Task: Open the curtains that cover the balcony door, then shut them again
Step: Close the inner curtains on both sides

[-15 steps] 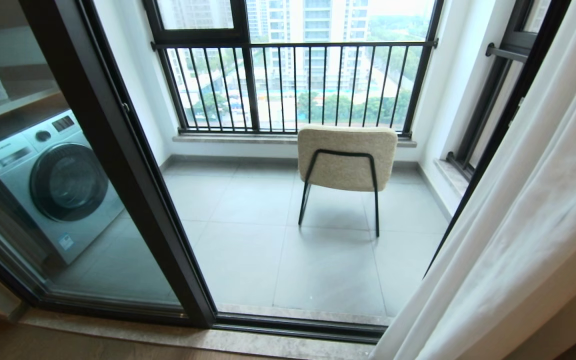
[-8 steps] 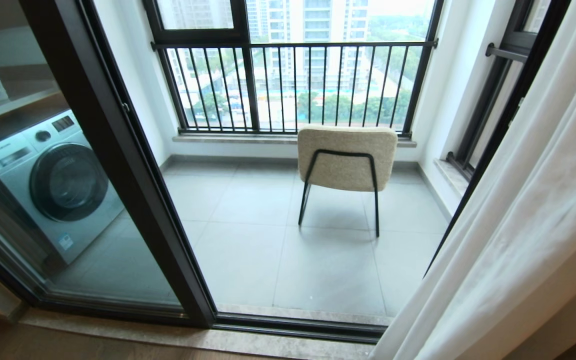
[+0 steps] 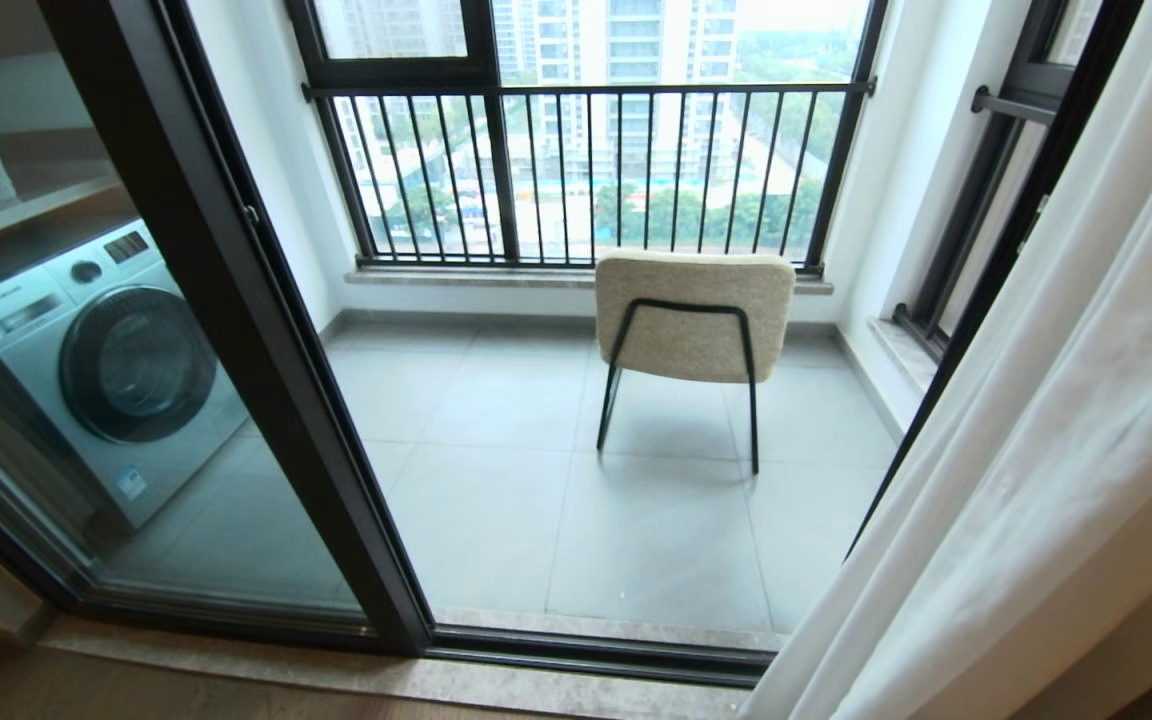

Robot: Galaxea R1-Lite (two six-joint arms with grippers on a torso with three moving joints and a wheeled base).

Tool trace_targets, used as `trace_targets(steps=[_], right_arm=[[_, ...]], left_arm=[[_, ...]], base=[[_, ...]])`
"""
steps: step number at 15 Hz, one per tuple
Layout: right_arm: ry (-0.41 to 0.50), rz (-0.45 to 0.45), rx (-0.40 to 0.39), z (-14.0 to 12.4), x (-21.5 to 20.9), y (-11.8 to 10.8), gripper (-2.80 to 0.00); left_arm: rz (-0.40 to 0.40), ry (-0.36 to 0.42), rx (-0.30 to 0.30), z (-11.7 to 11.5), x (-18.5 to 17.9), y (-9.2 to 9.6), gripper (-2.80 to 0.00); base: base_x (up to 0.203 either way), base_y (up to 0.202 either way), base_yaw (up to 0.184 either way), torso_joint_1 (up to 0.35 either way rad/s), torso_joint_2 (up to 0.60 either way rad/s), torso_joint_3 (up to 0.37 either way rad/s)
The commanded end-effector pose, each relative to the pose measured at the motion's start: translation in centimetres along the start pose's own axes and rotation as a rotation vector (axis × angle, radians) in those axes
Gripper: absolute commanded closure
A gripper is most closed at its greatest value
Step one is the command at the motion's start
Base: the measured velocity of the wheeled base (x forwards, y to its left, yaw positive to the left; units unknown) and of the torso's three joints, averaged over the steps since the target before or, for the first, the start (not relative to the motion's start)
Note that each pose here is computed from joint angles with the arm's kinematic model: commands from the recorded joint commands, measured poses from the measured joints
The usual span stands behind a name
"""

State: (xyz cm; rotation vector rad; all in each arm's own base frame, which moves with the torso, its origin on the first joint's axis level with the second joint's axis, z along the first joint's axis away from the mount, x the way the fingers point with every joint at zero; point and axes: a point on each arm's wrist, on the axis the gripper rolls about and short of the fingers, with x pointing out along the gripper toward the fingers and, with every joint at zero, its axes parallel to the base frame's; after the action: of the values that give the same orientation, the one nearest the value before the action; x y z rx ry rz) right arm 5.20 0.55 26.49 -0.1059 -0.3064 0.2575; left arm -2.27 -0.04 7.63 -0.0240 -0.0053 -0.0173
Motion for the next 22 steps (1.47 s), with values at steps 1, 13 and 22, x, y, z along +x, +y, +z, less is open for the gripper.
trace_targets(steps=[1, 13, 22], right_arm=[[0.048, -0.035, 0.009, -0.5, 2.6, -0.9, -2.8], [0.04, -0.123, -0.15, -3.3, 10.1, -3.4, -2.8], [0.096, -0.18, -0.175, -5.4, 12.2, -4.1, -2.8]], left_arm=[[0.0, -0.001, 0.0, 0.0, 0.0, 0.0, 0.0], [-0.001, -0.001, 0.0, 0.0, 0.0, 0.0, 0.0], [0.0, -0.001, 0.0, 0.0, 0.0, 0.0, 0.0]], base=[[0.0, 0.0, 0.0, 0.0, 0.0, 0.0], [0.0, 0.0, 0.0, 0.0, 0.0, 0.0], [0.0, 0.0, 0.0, 0.0, 0.0, 0.0]])
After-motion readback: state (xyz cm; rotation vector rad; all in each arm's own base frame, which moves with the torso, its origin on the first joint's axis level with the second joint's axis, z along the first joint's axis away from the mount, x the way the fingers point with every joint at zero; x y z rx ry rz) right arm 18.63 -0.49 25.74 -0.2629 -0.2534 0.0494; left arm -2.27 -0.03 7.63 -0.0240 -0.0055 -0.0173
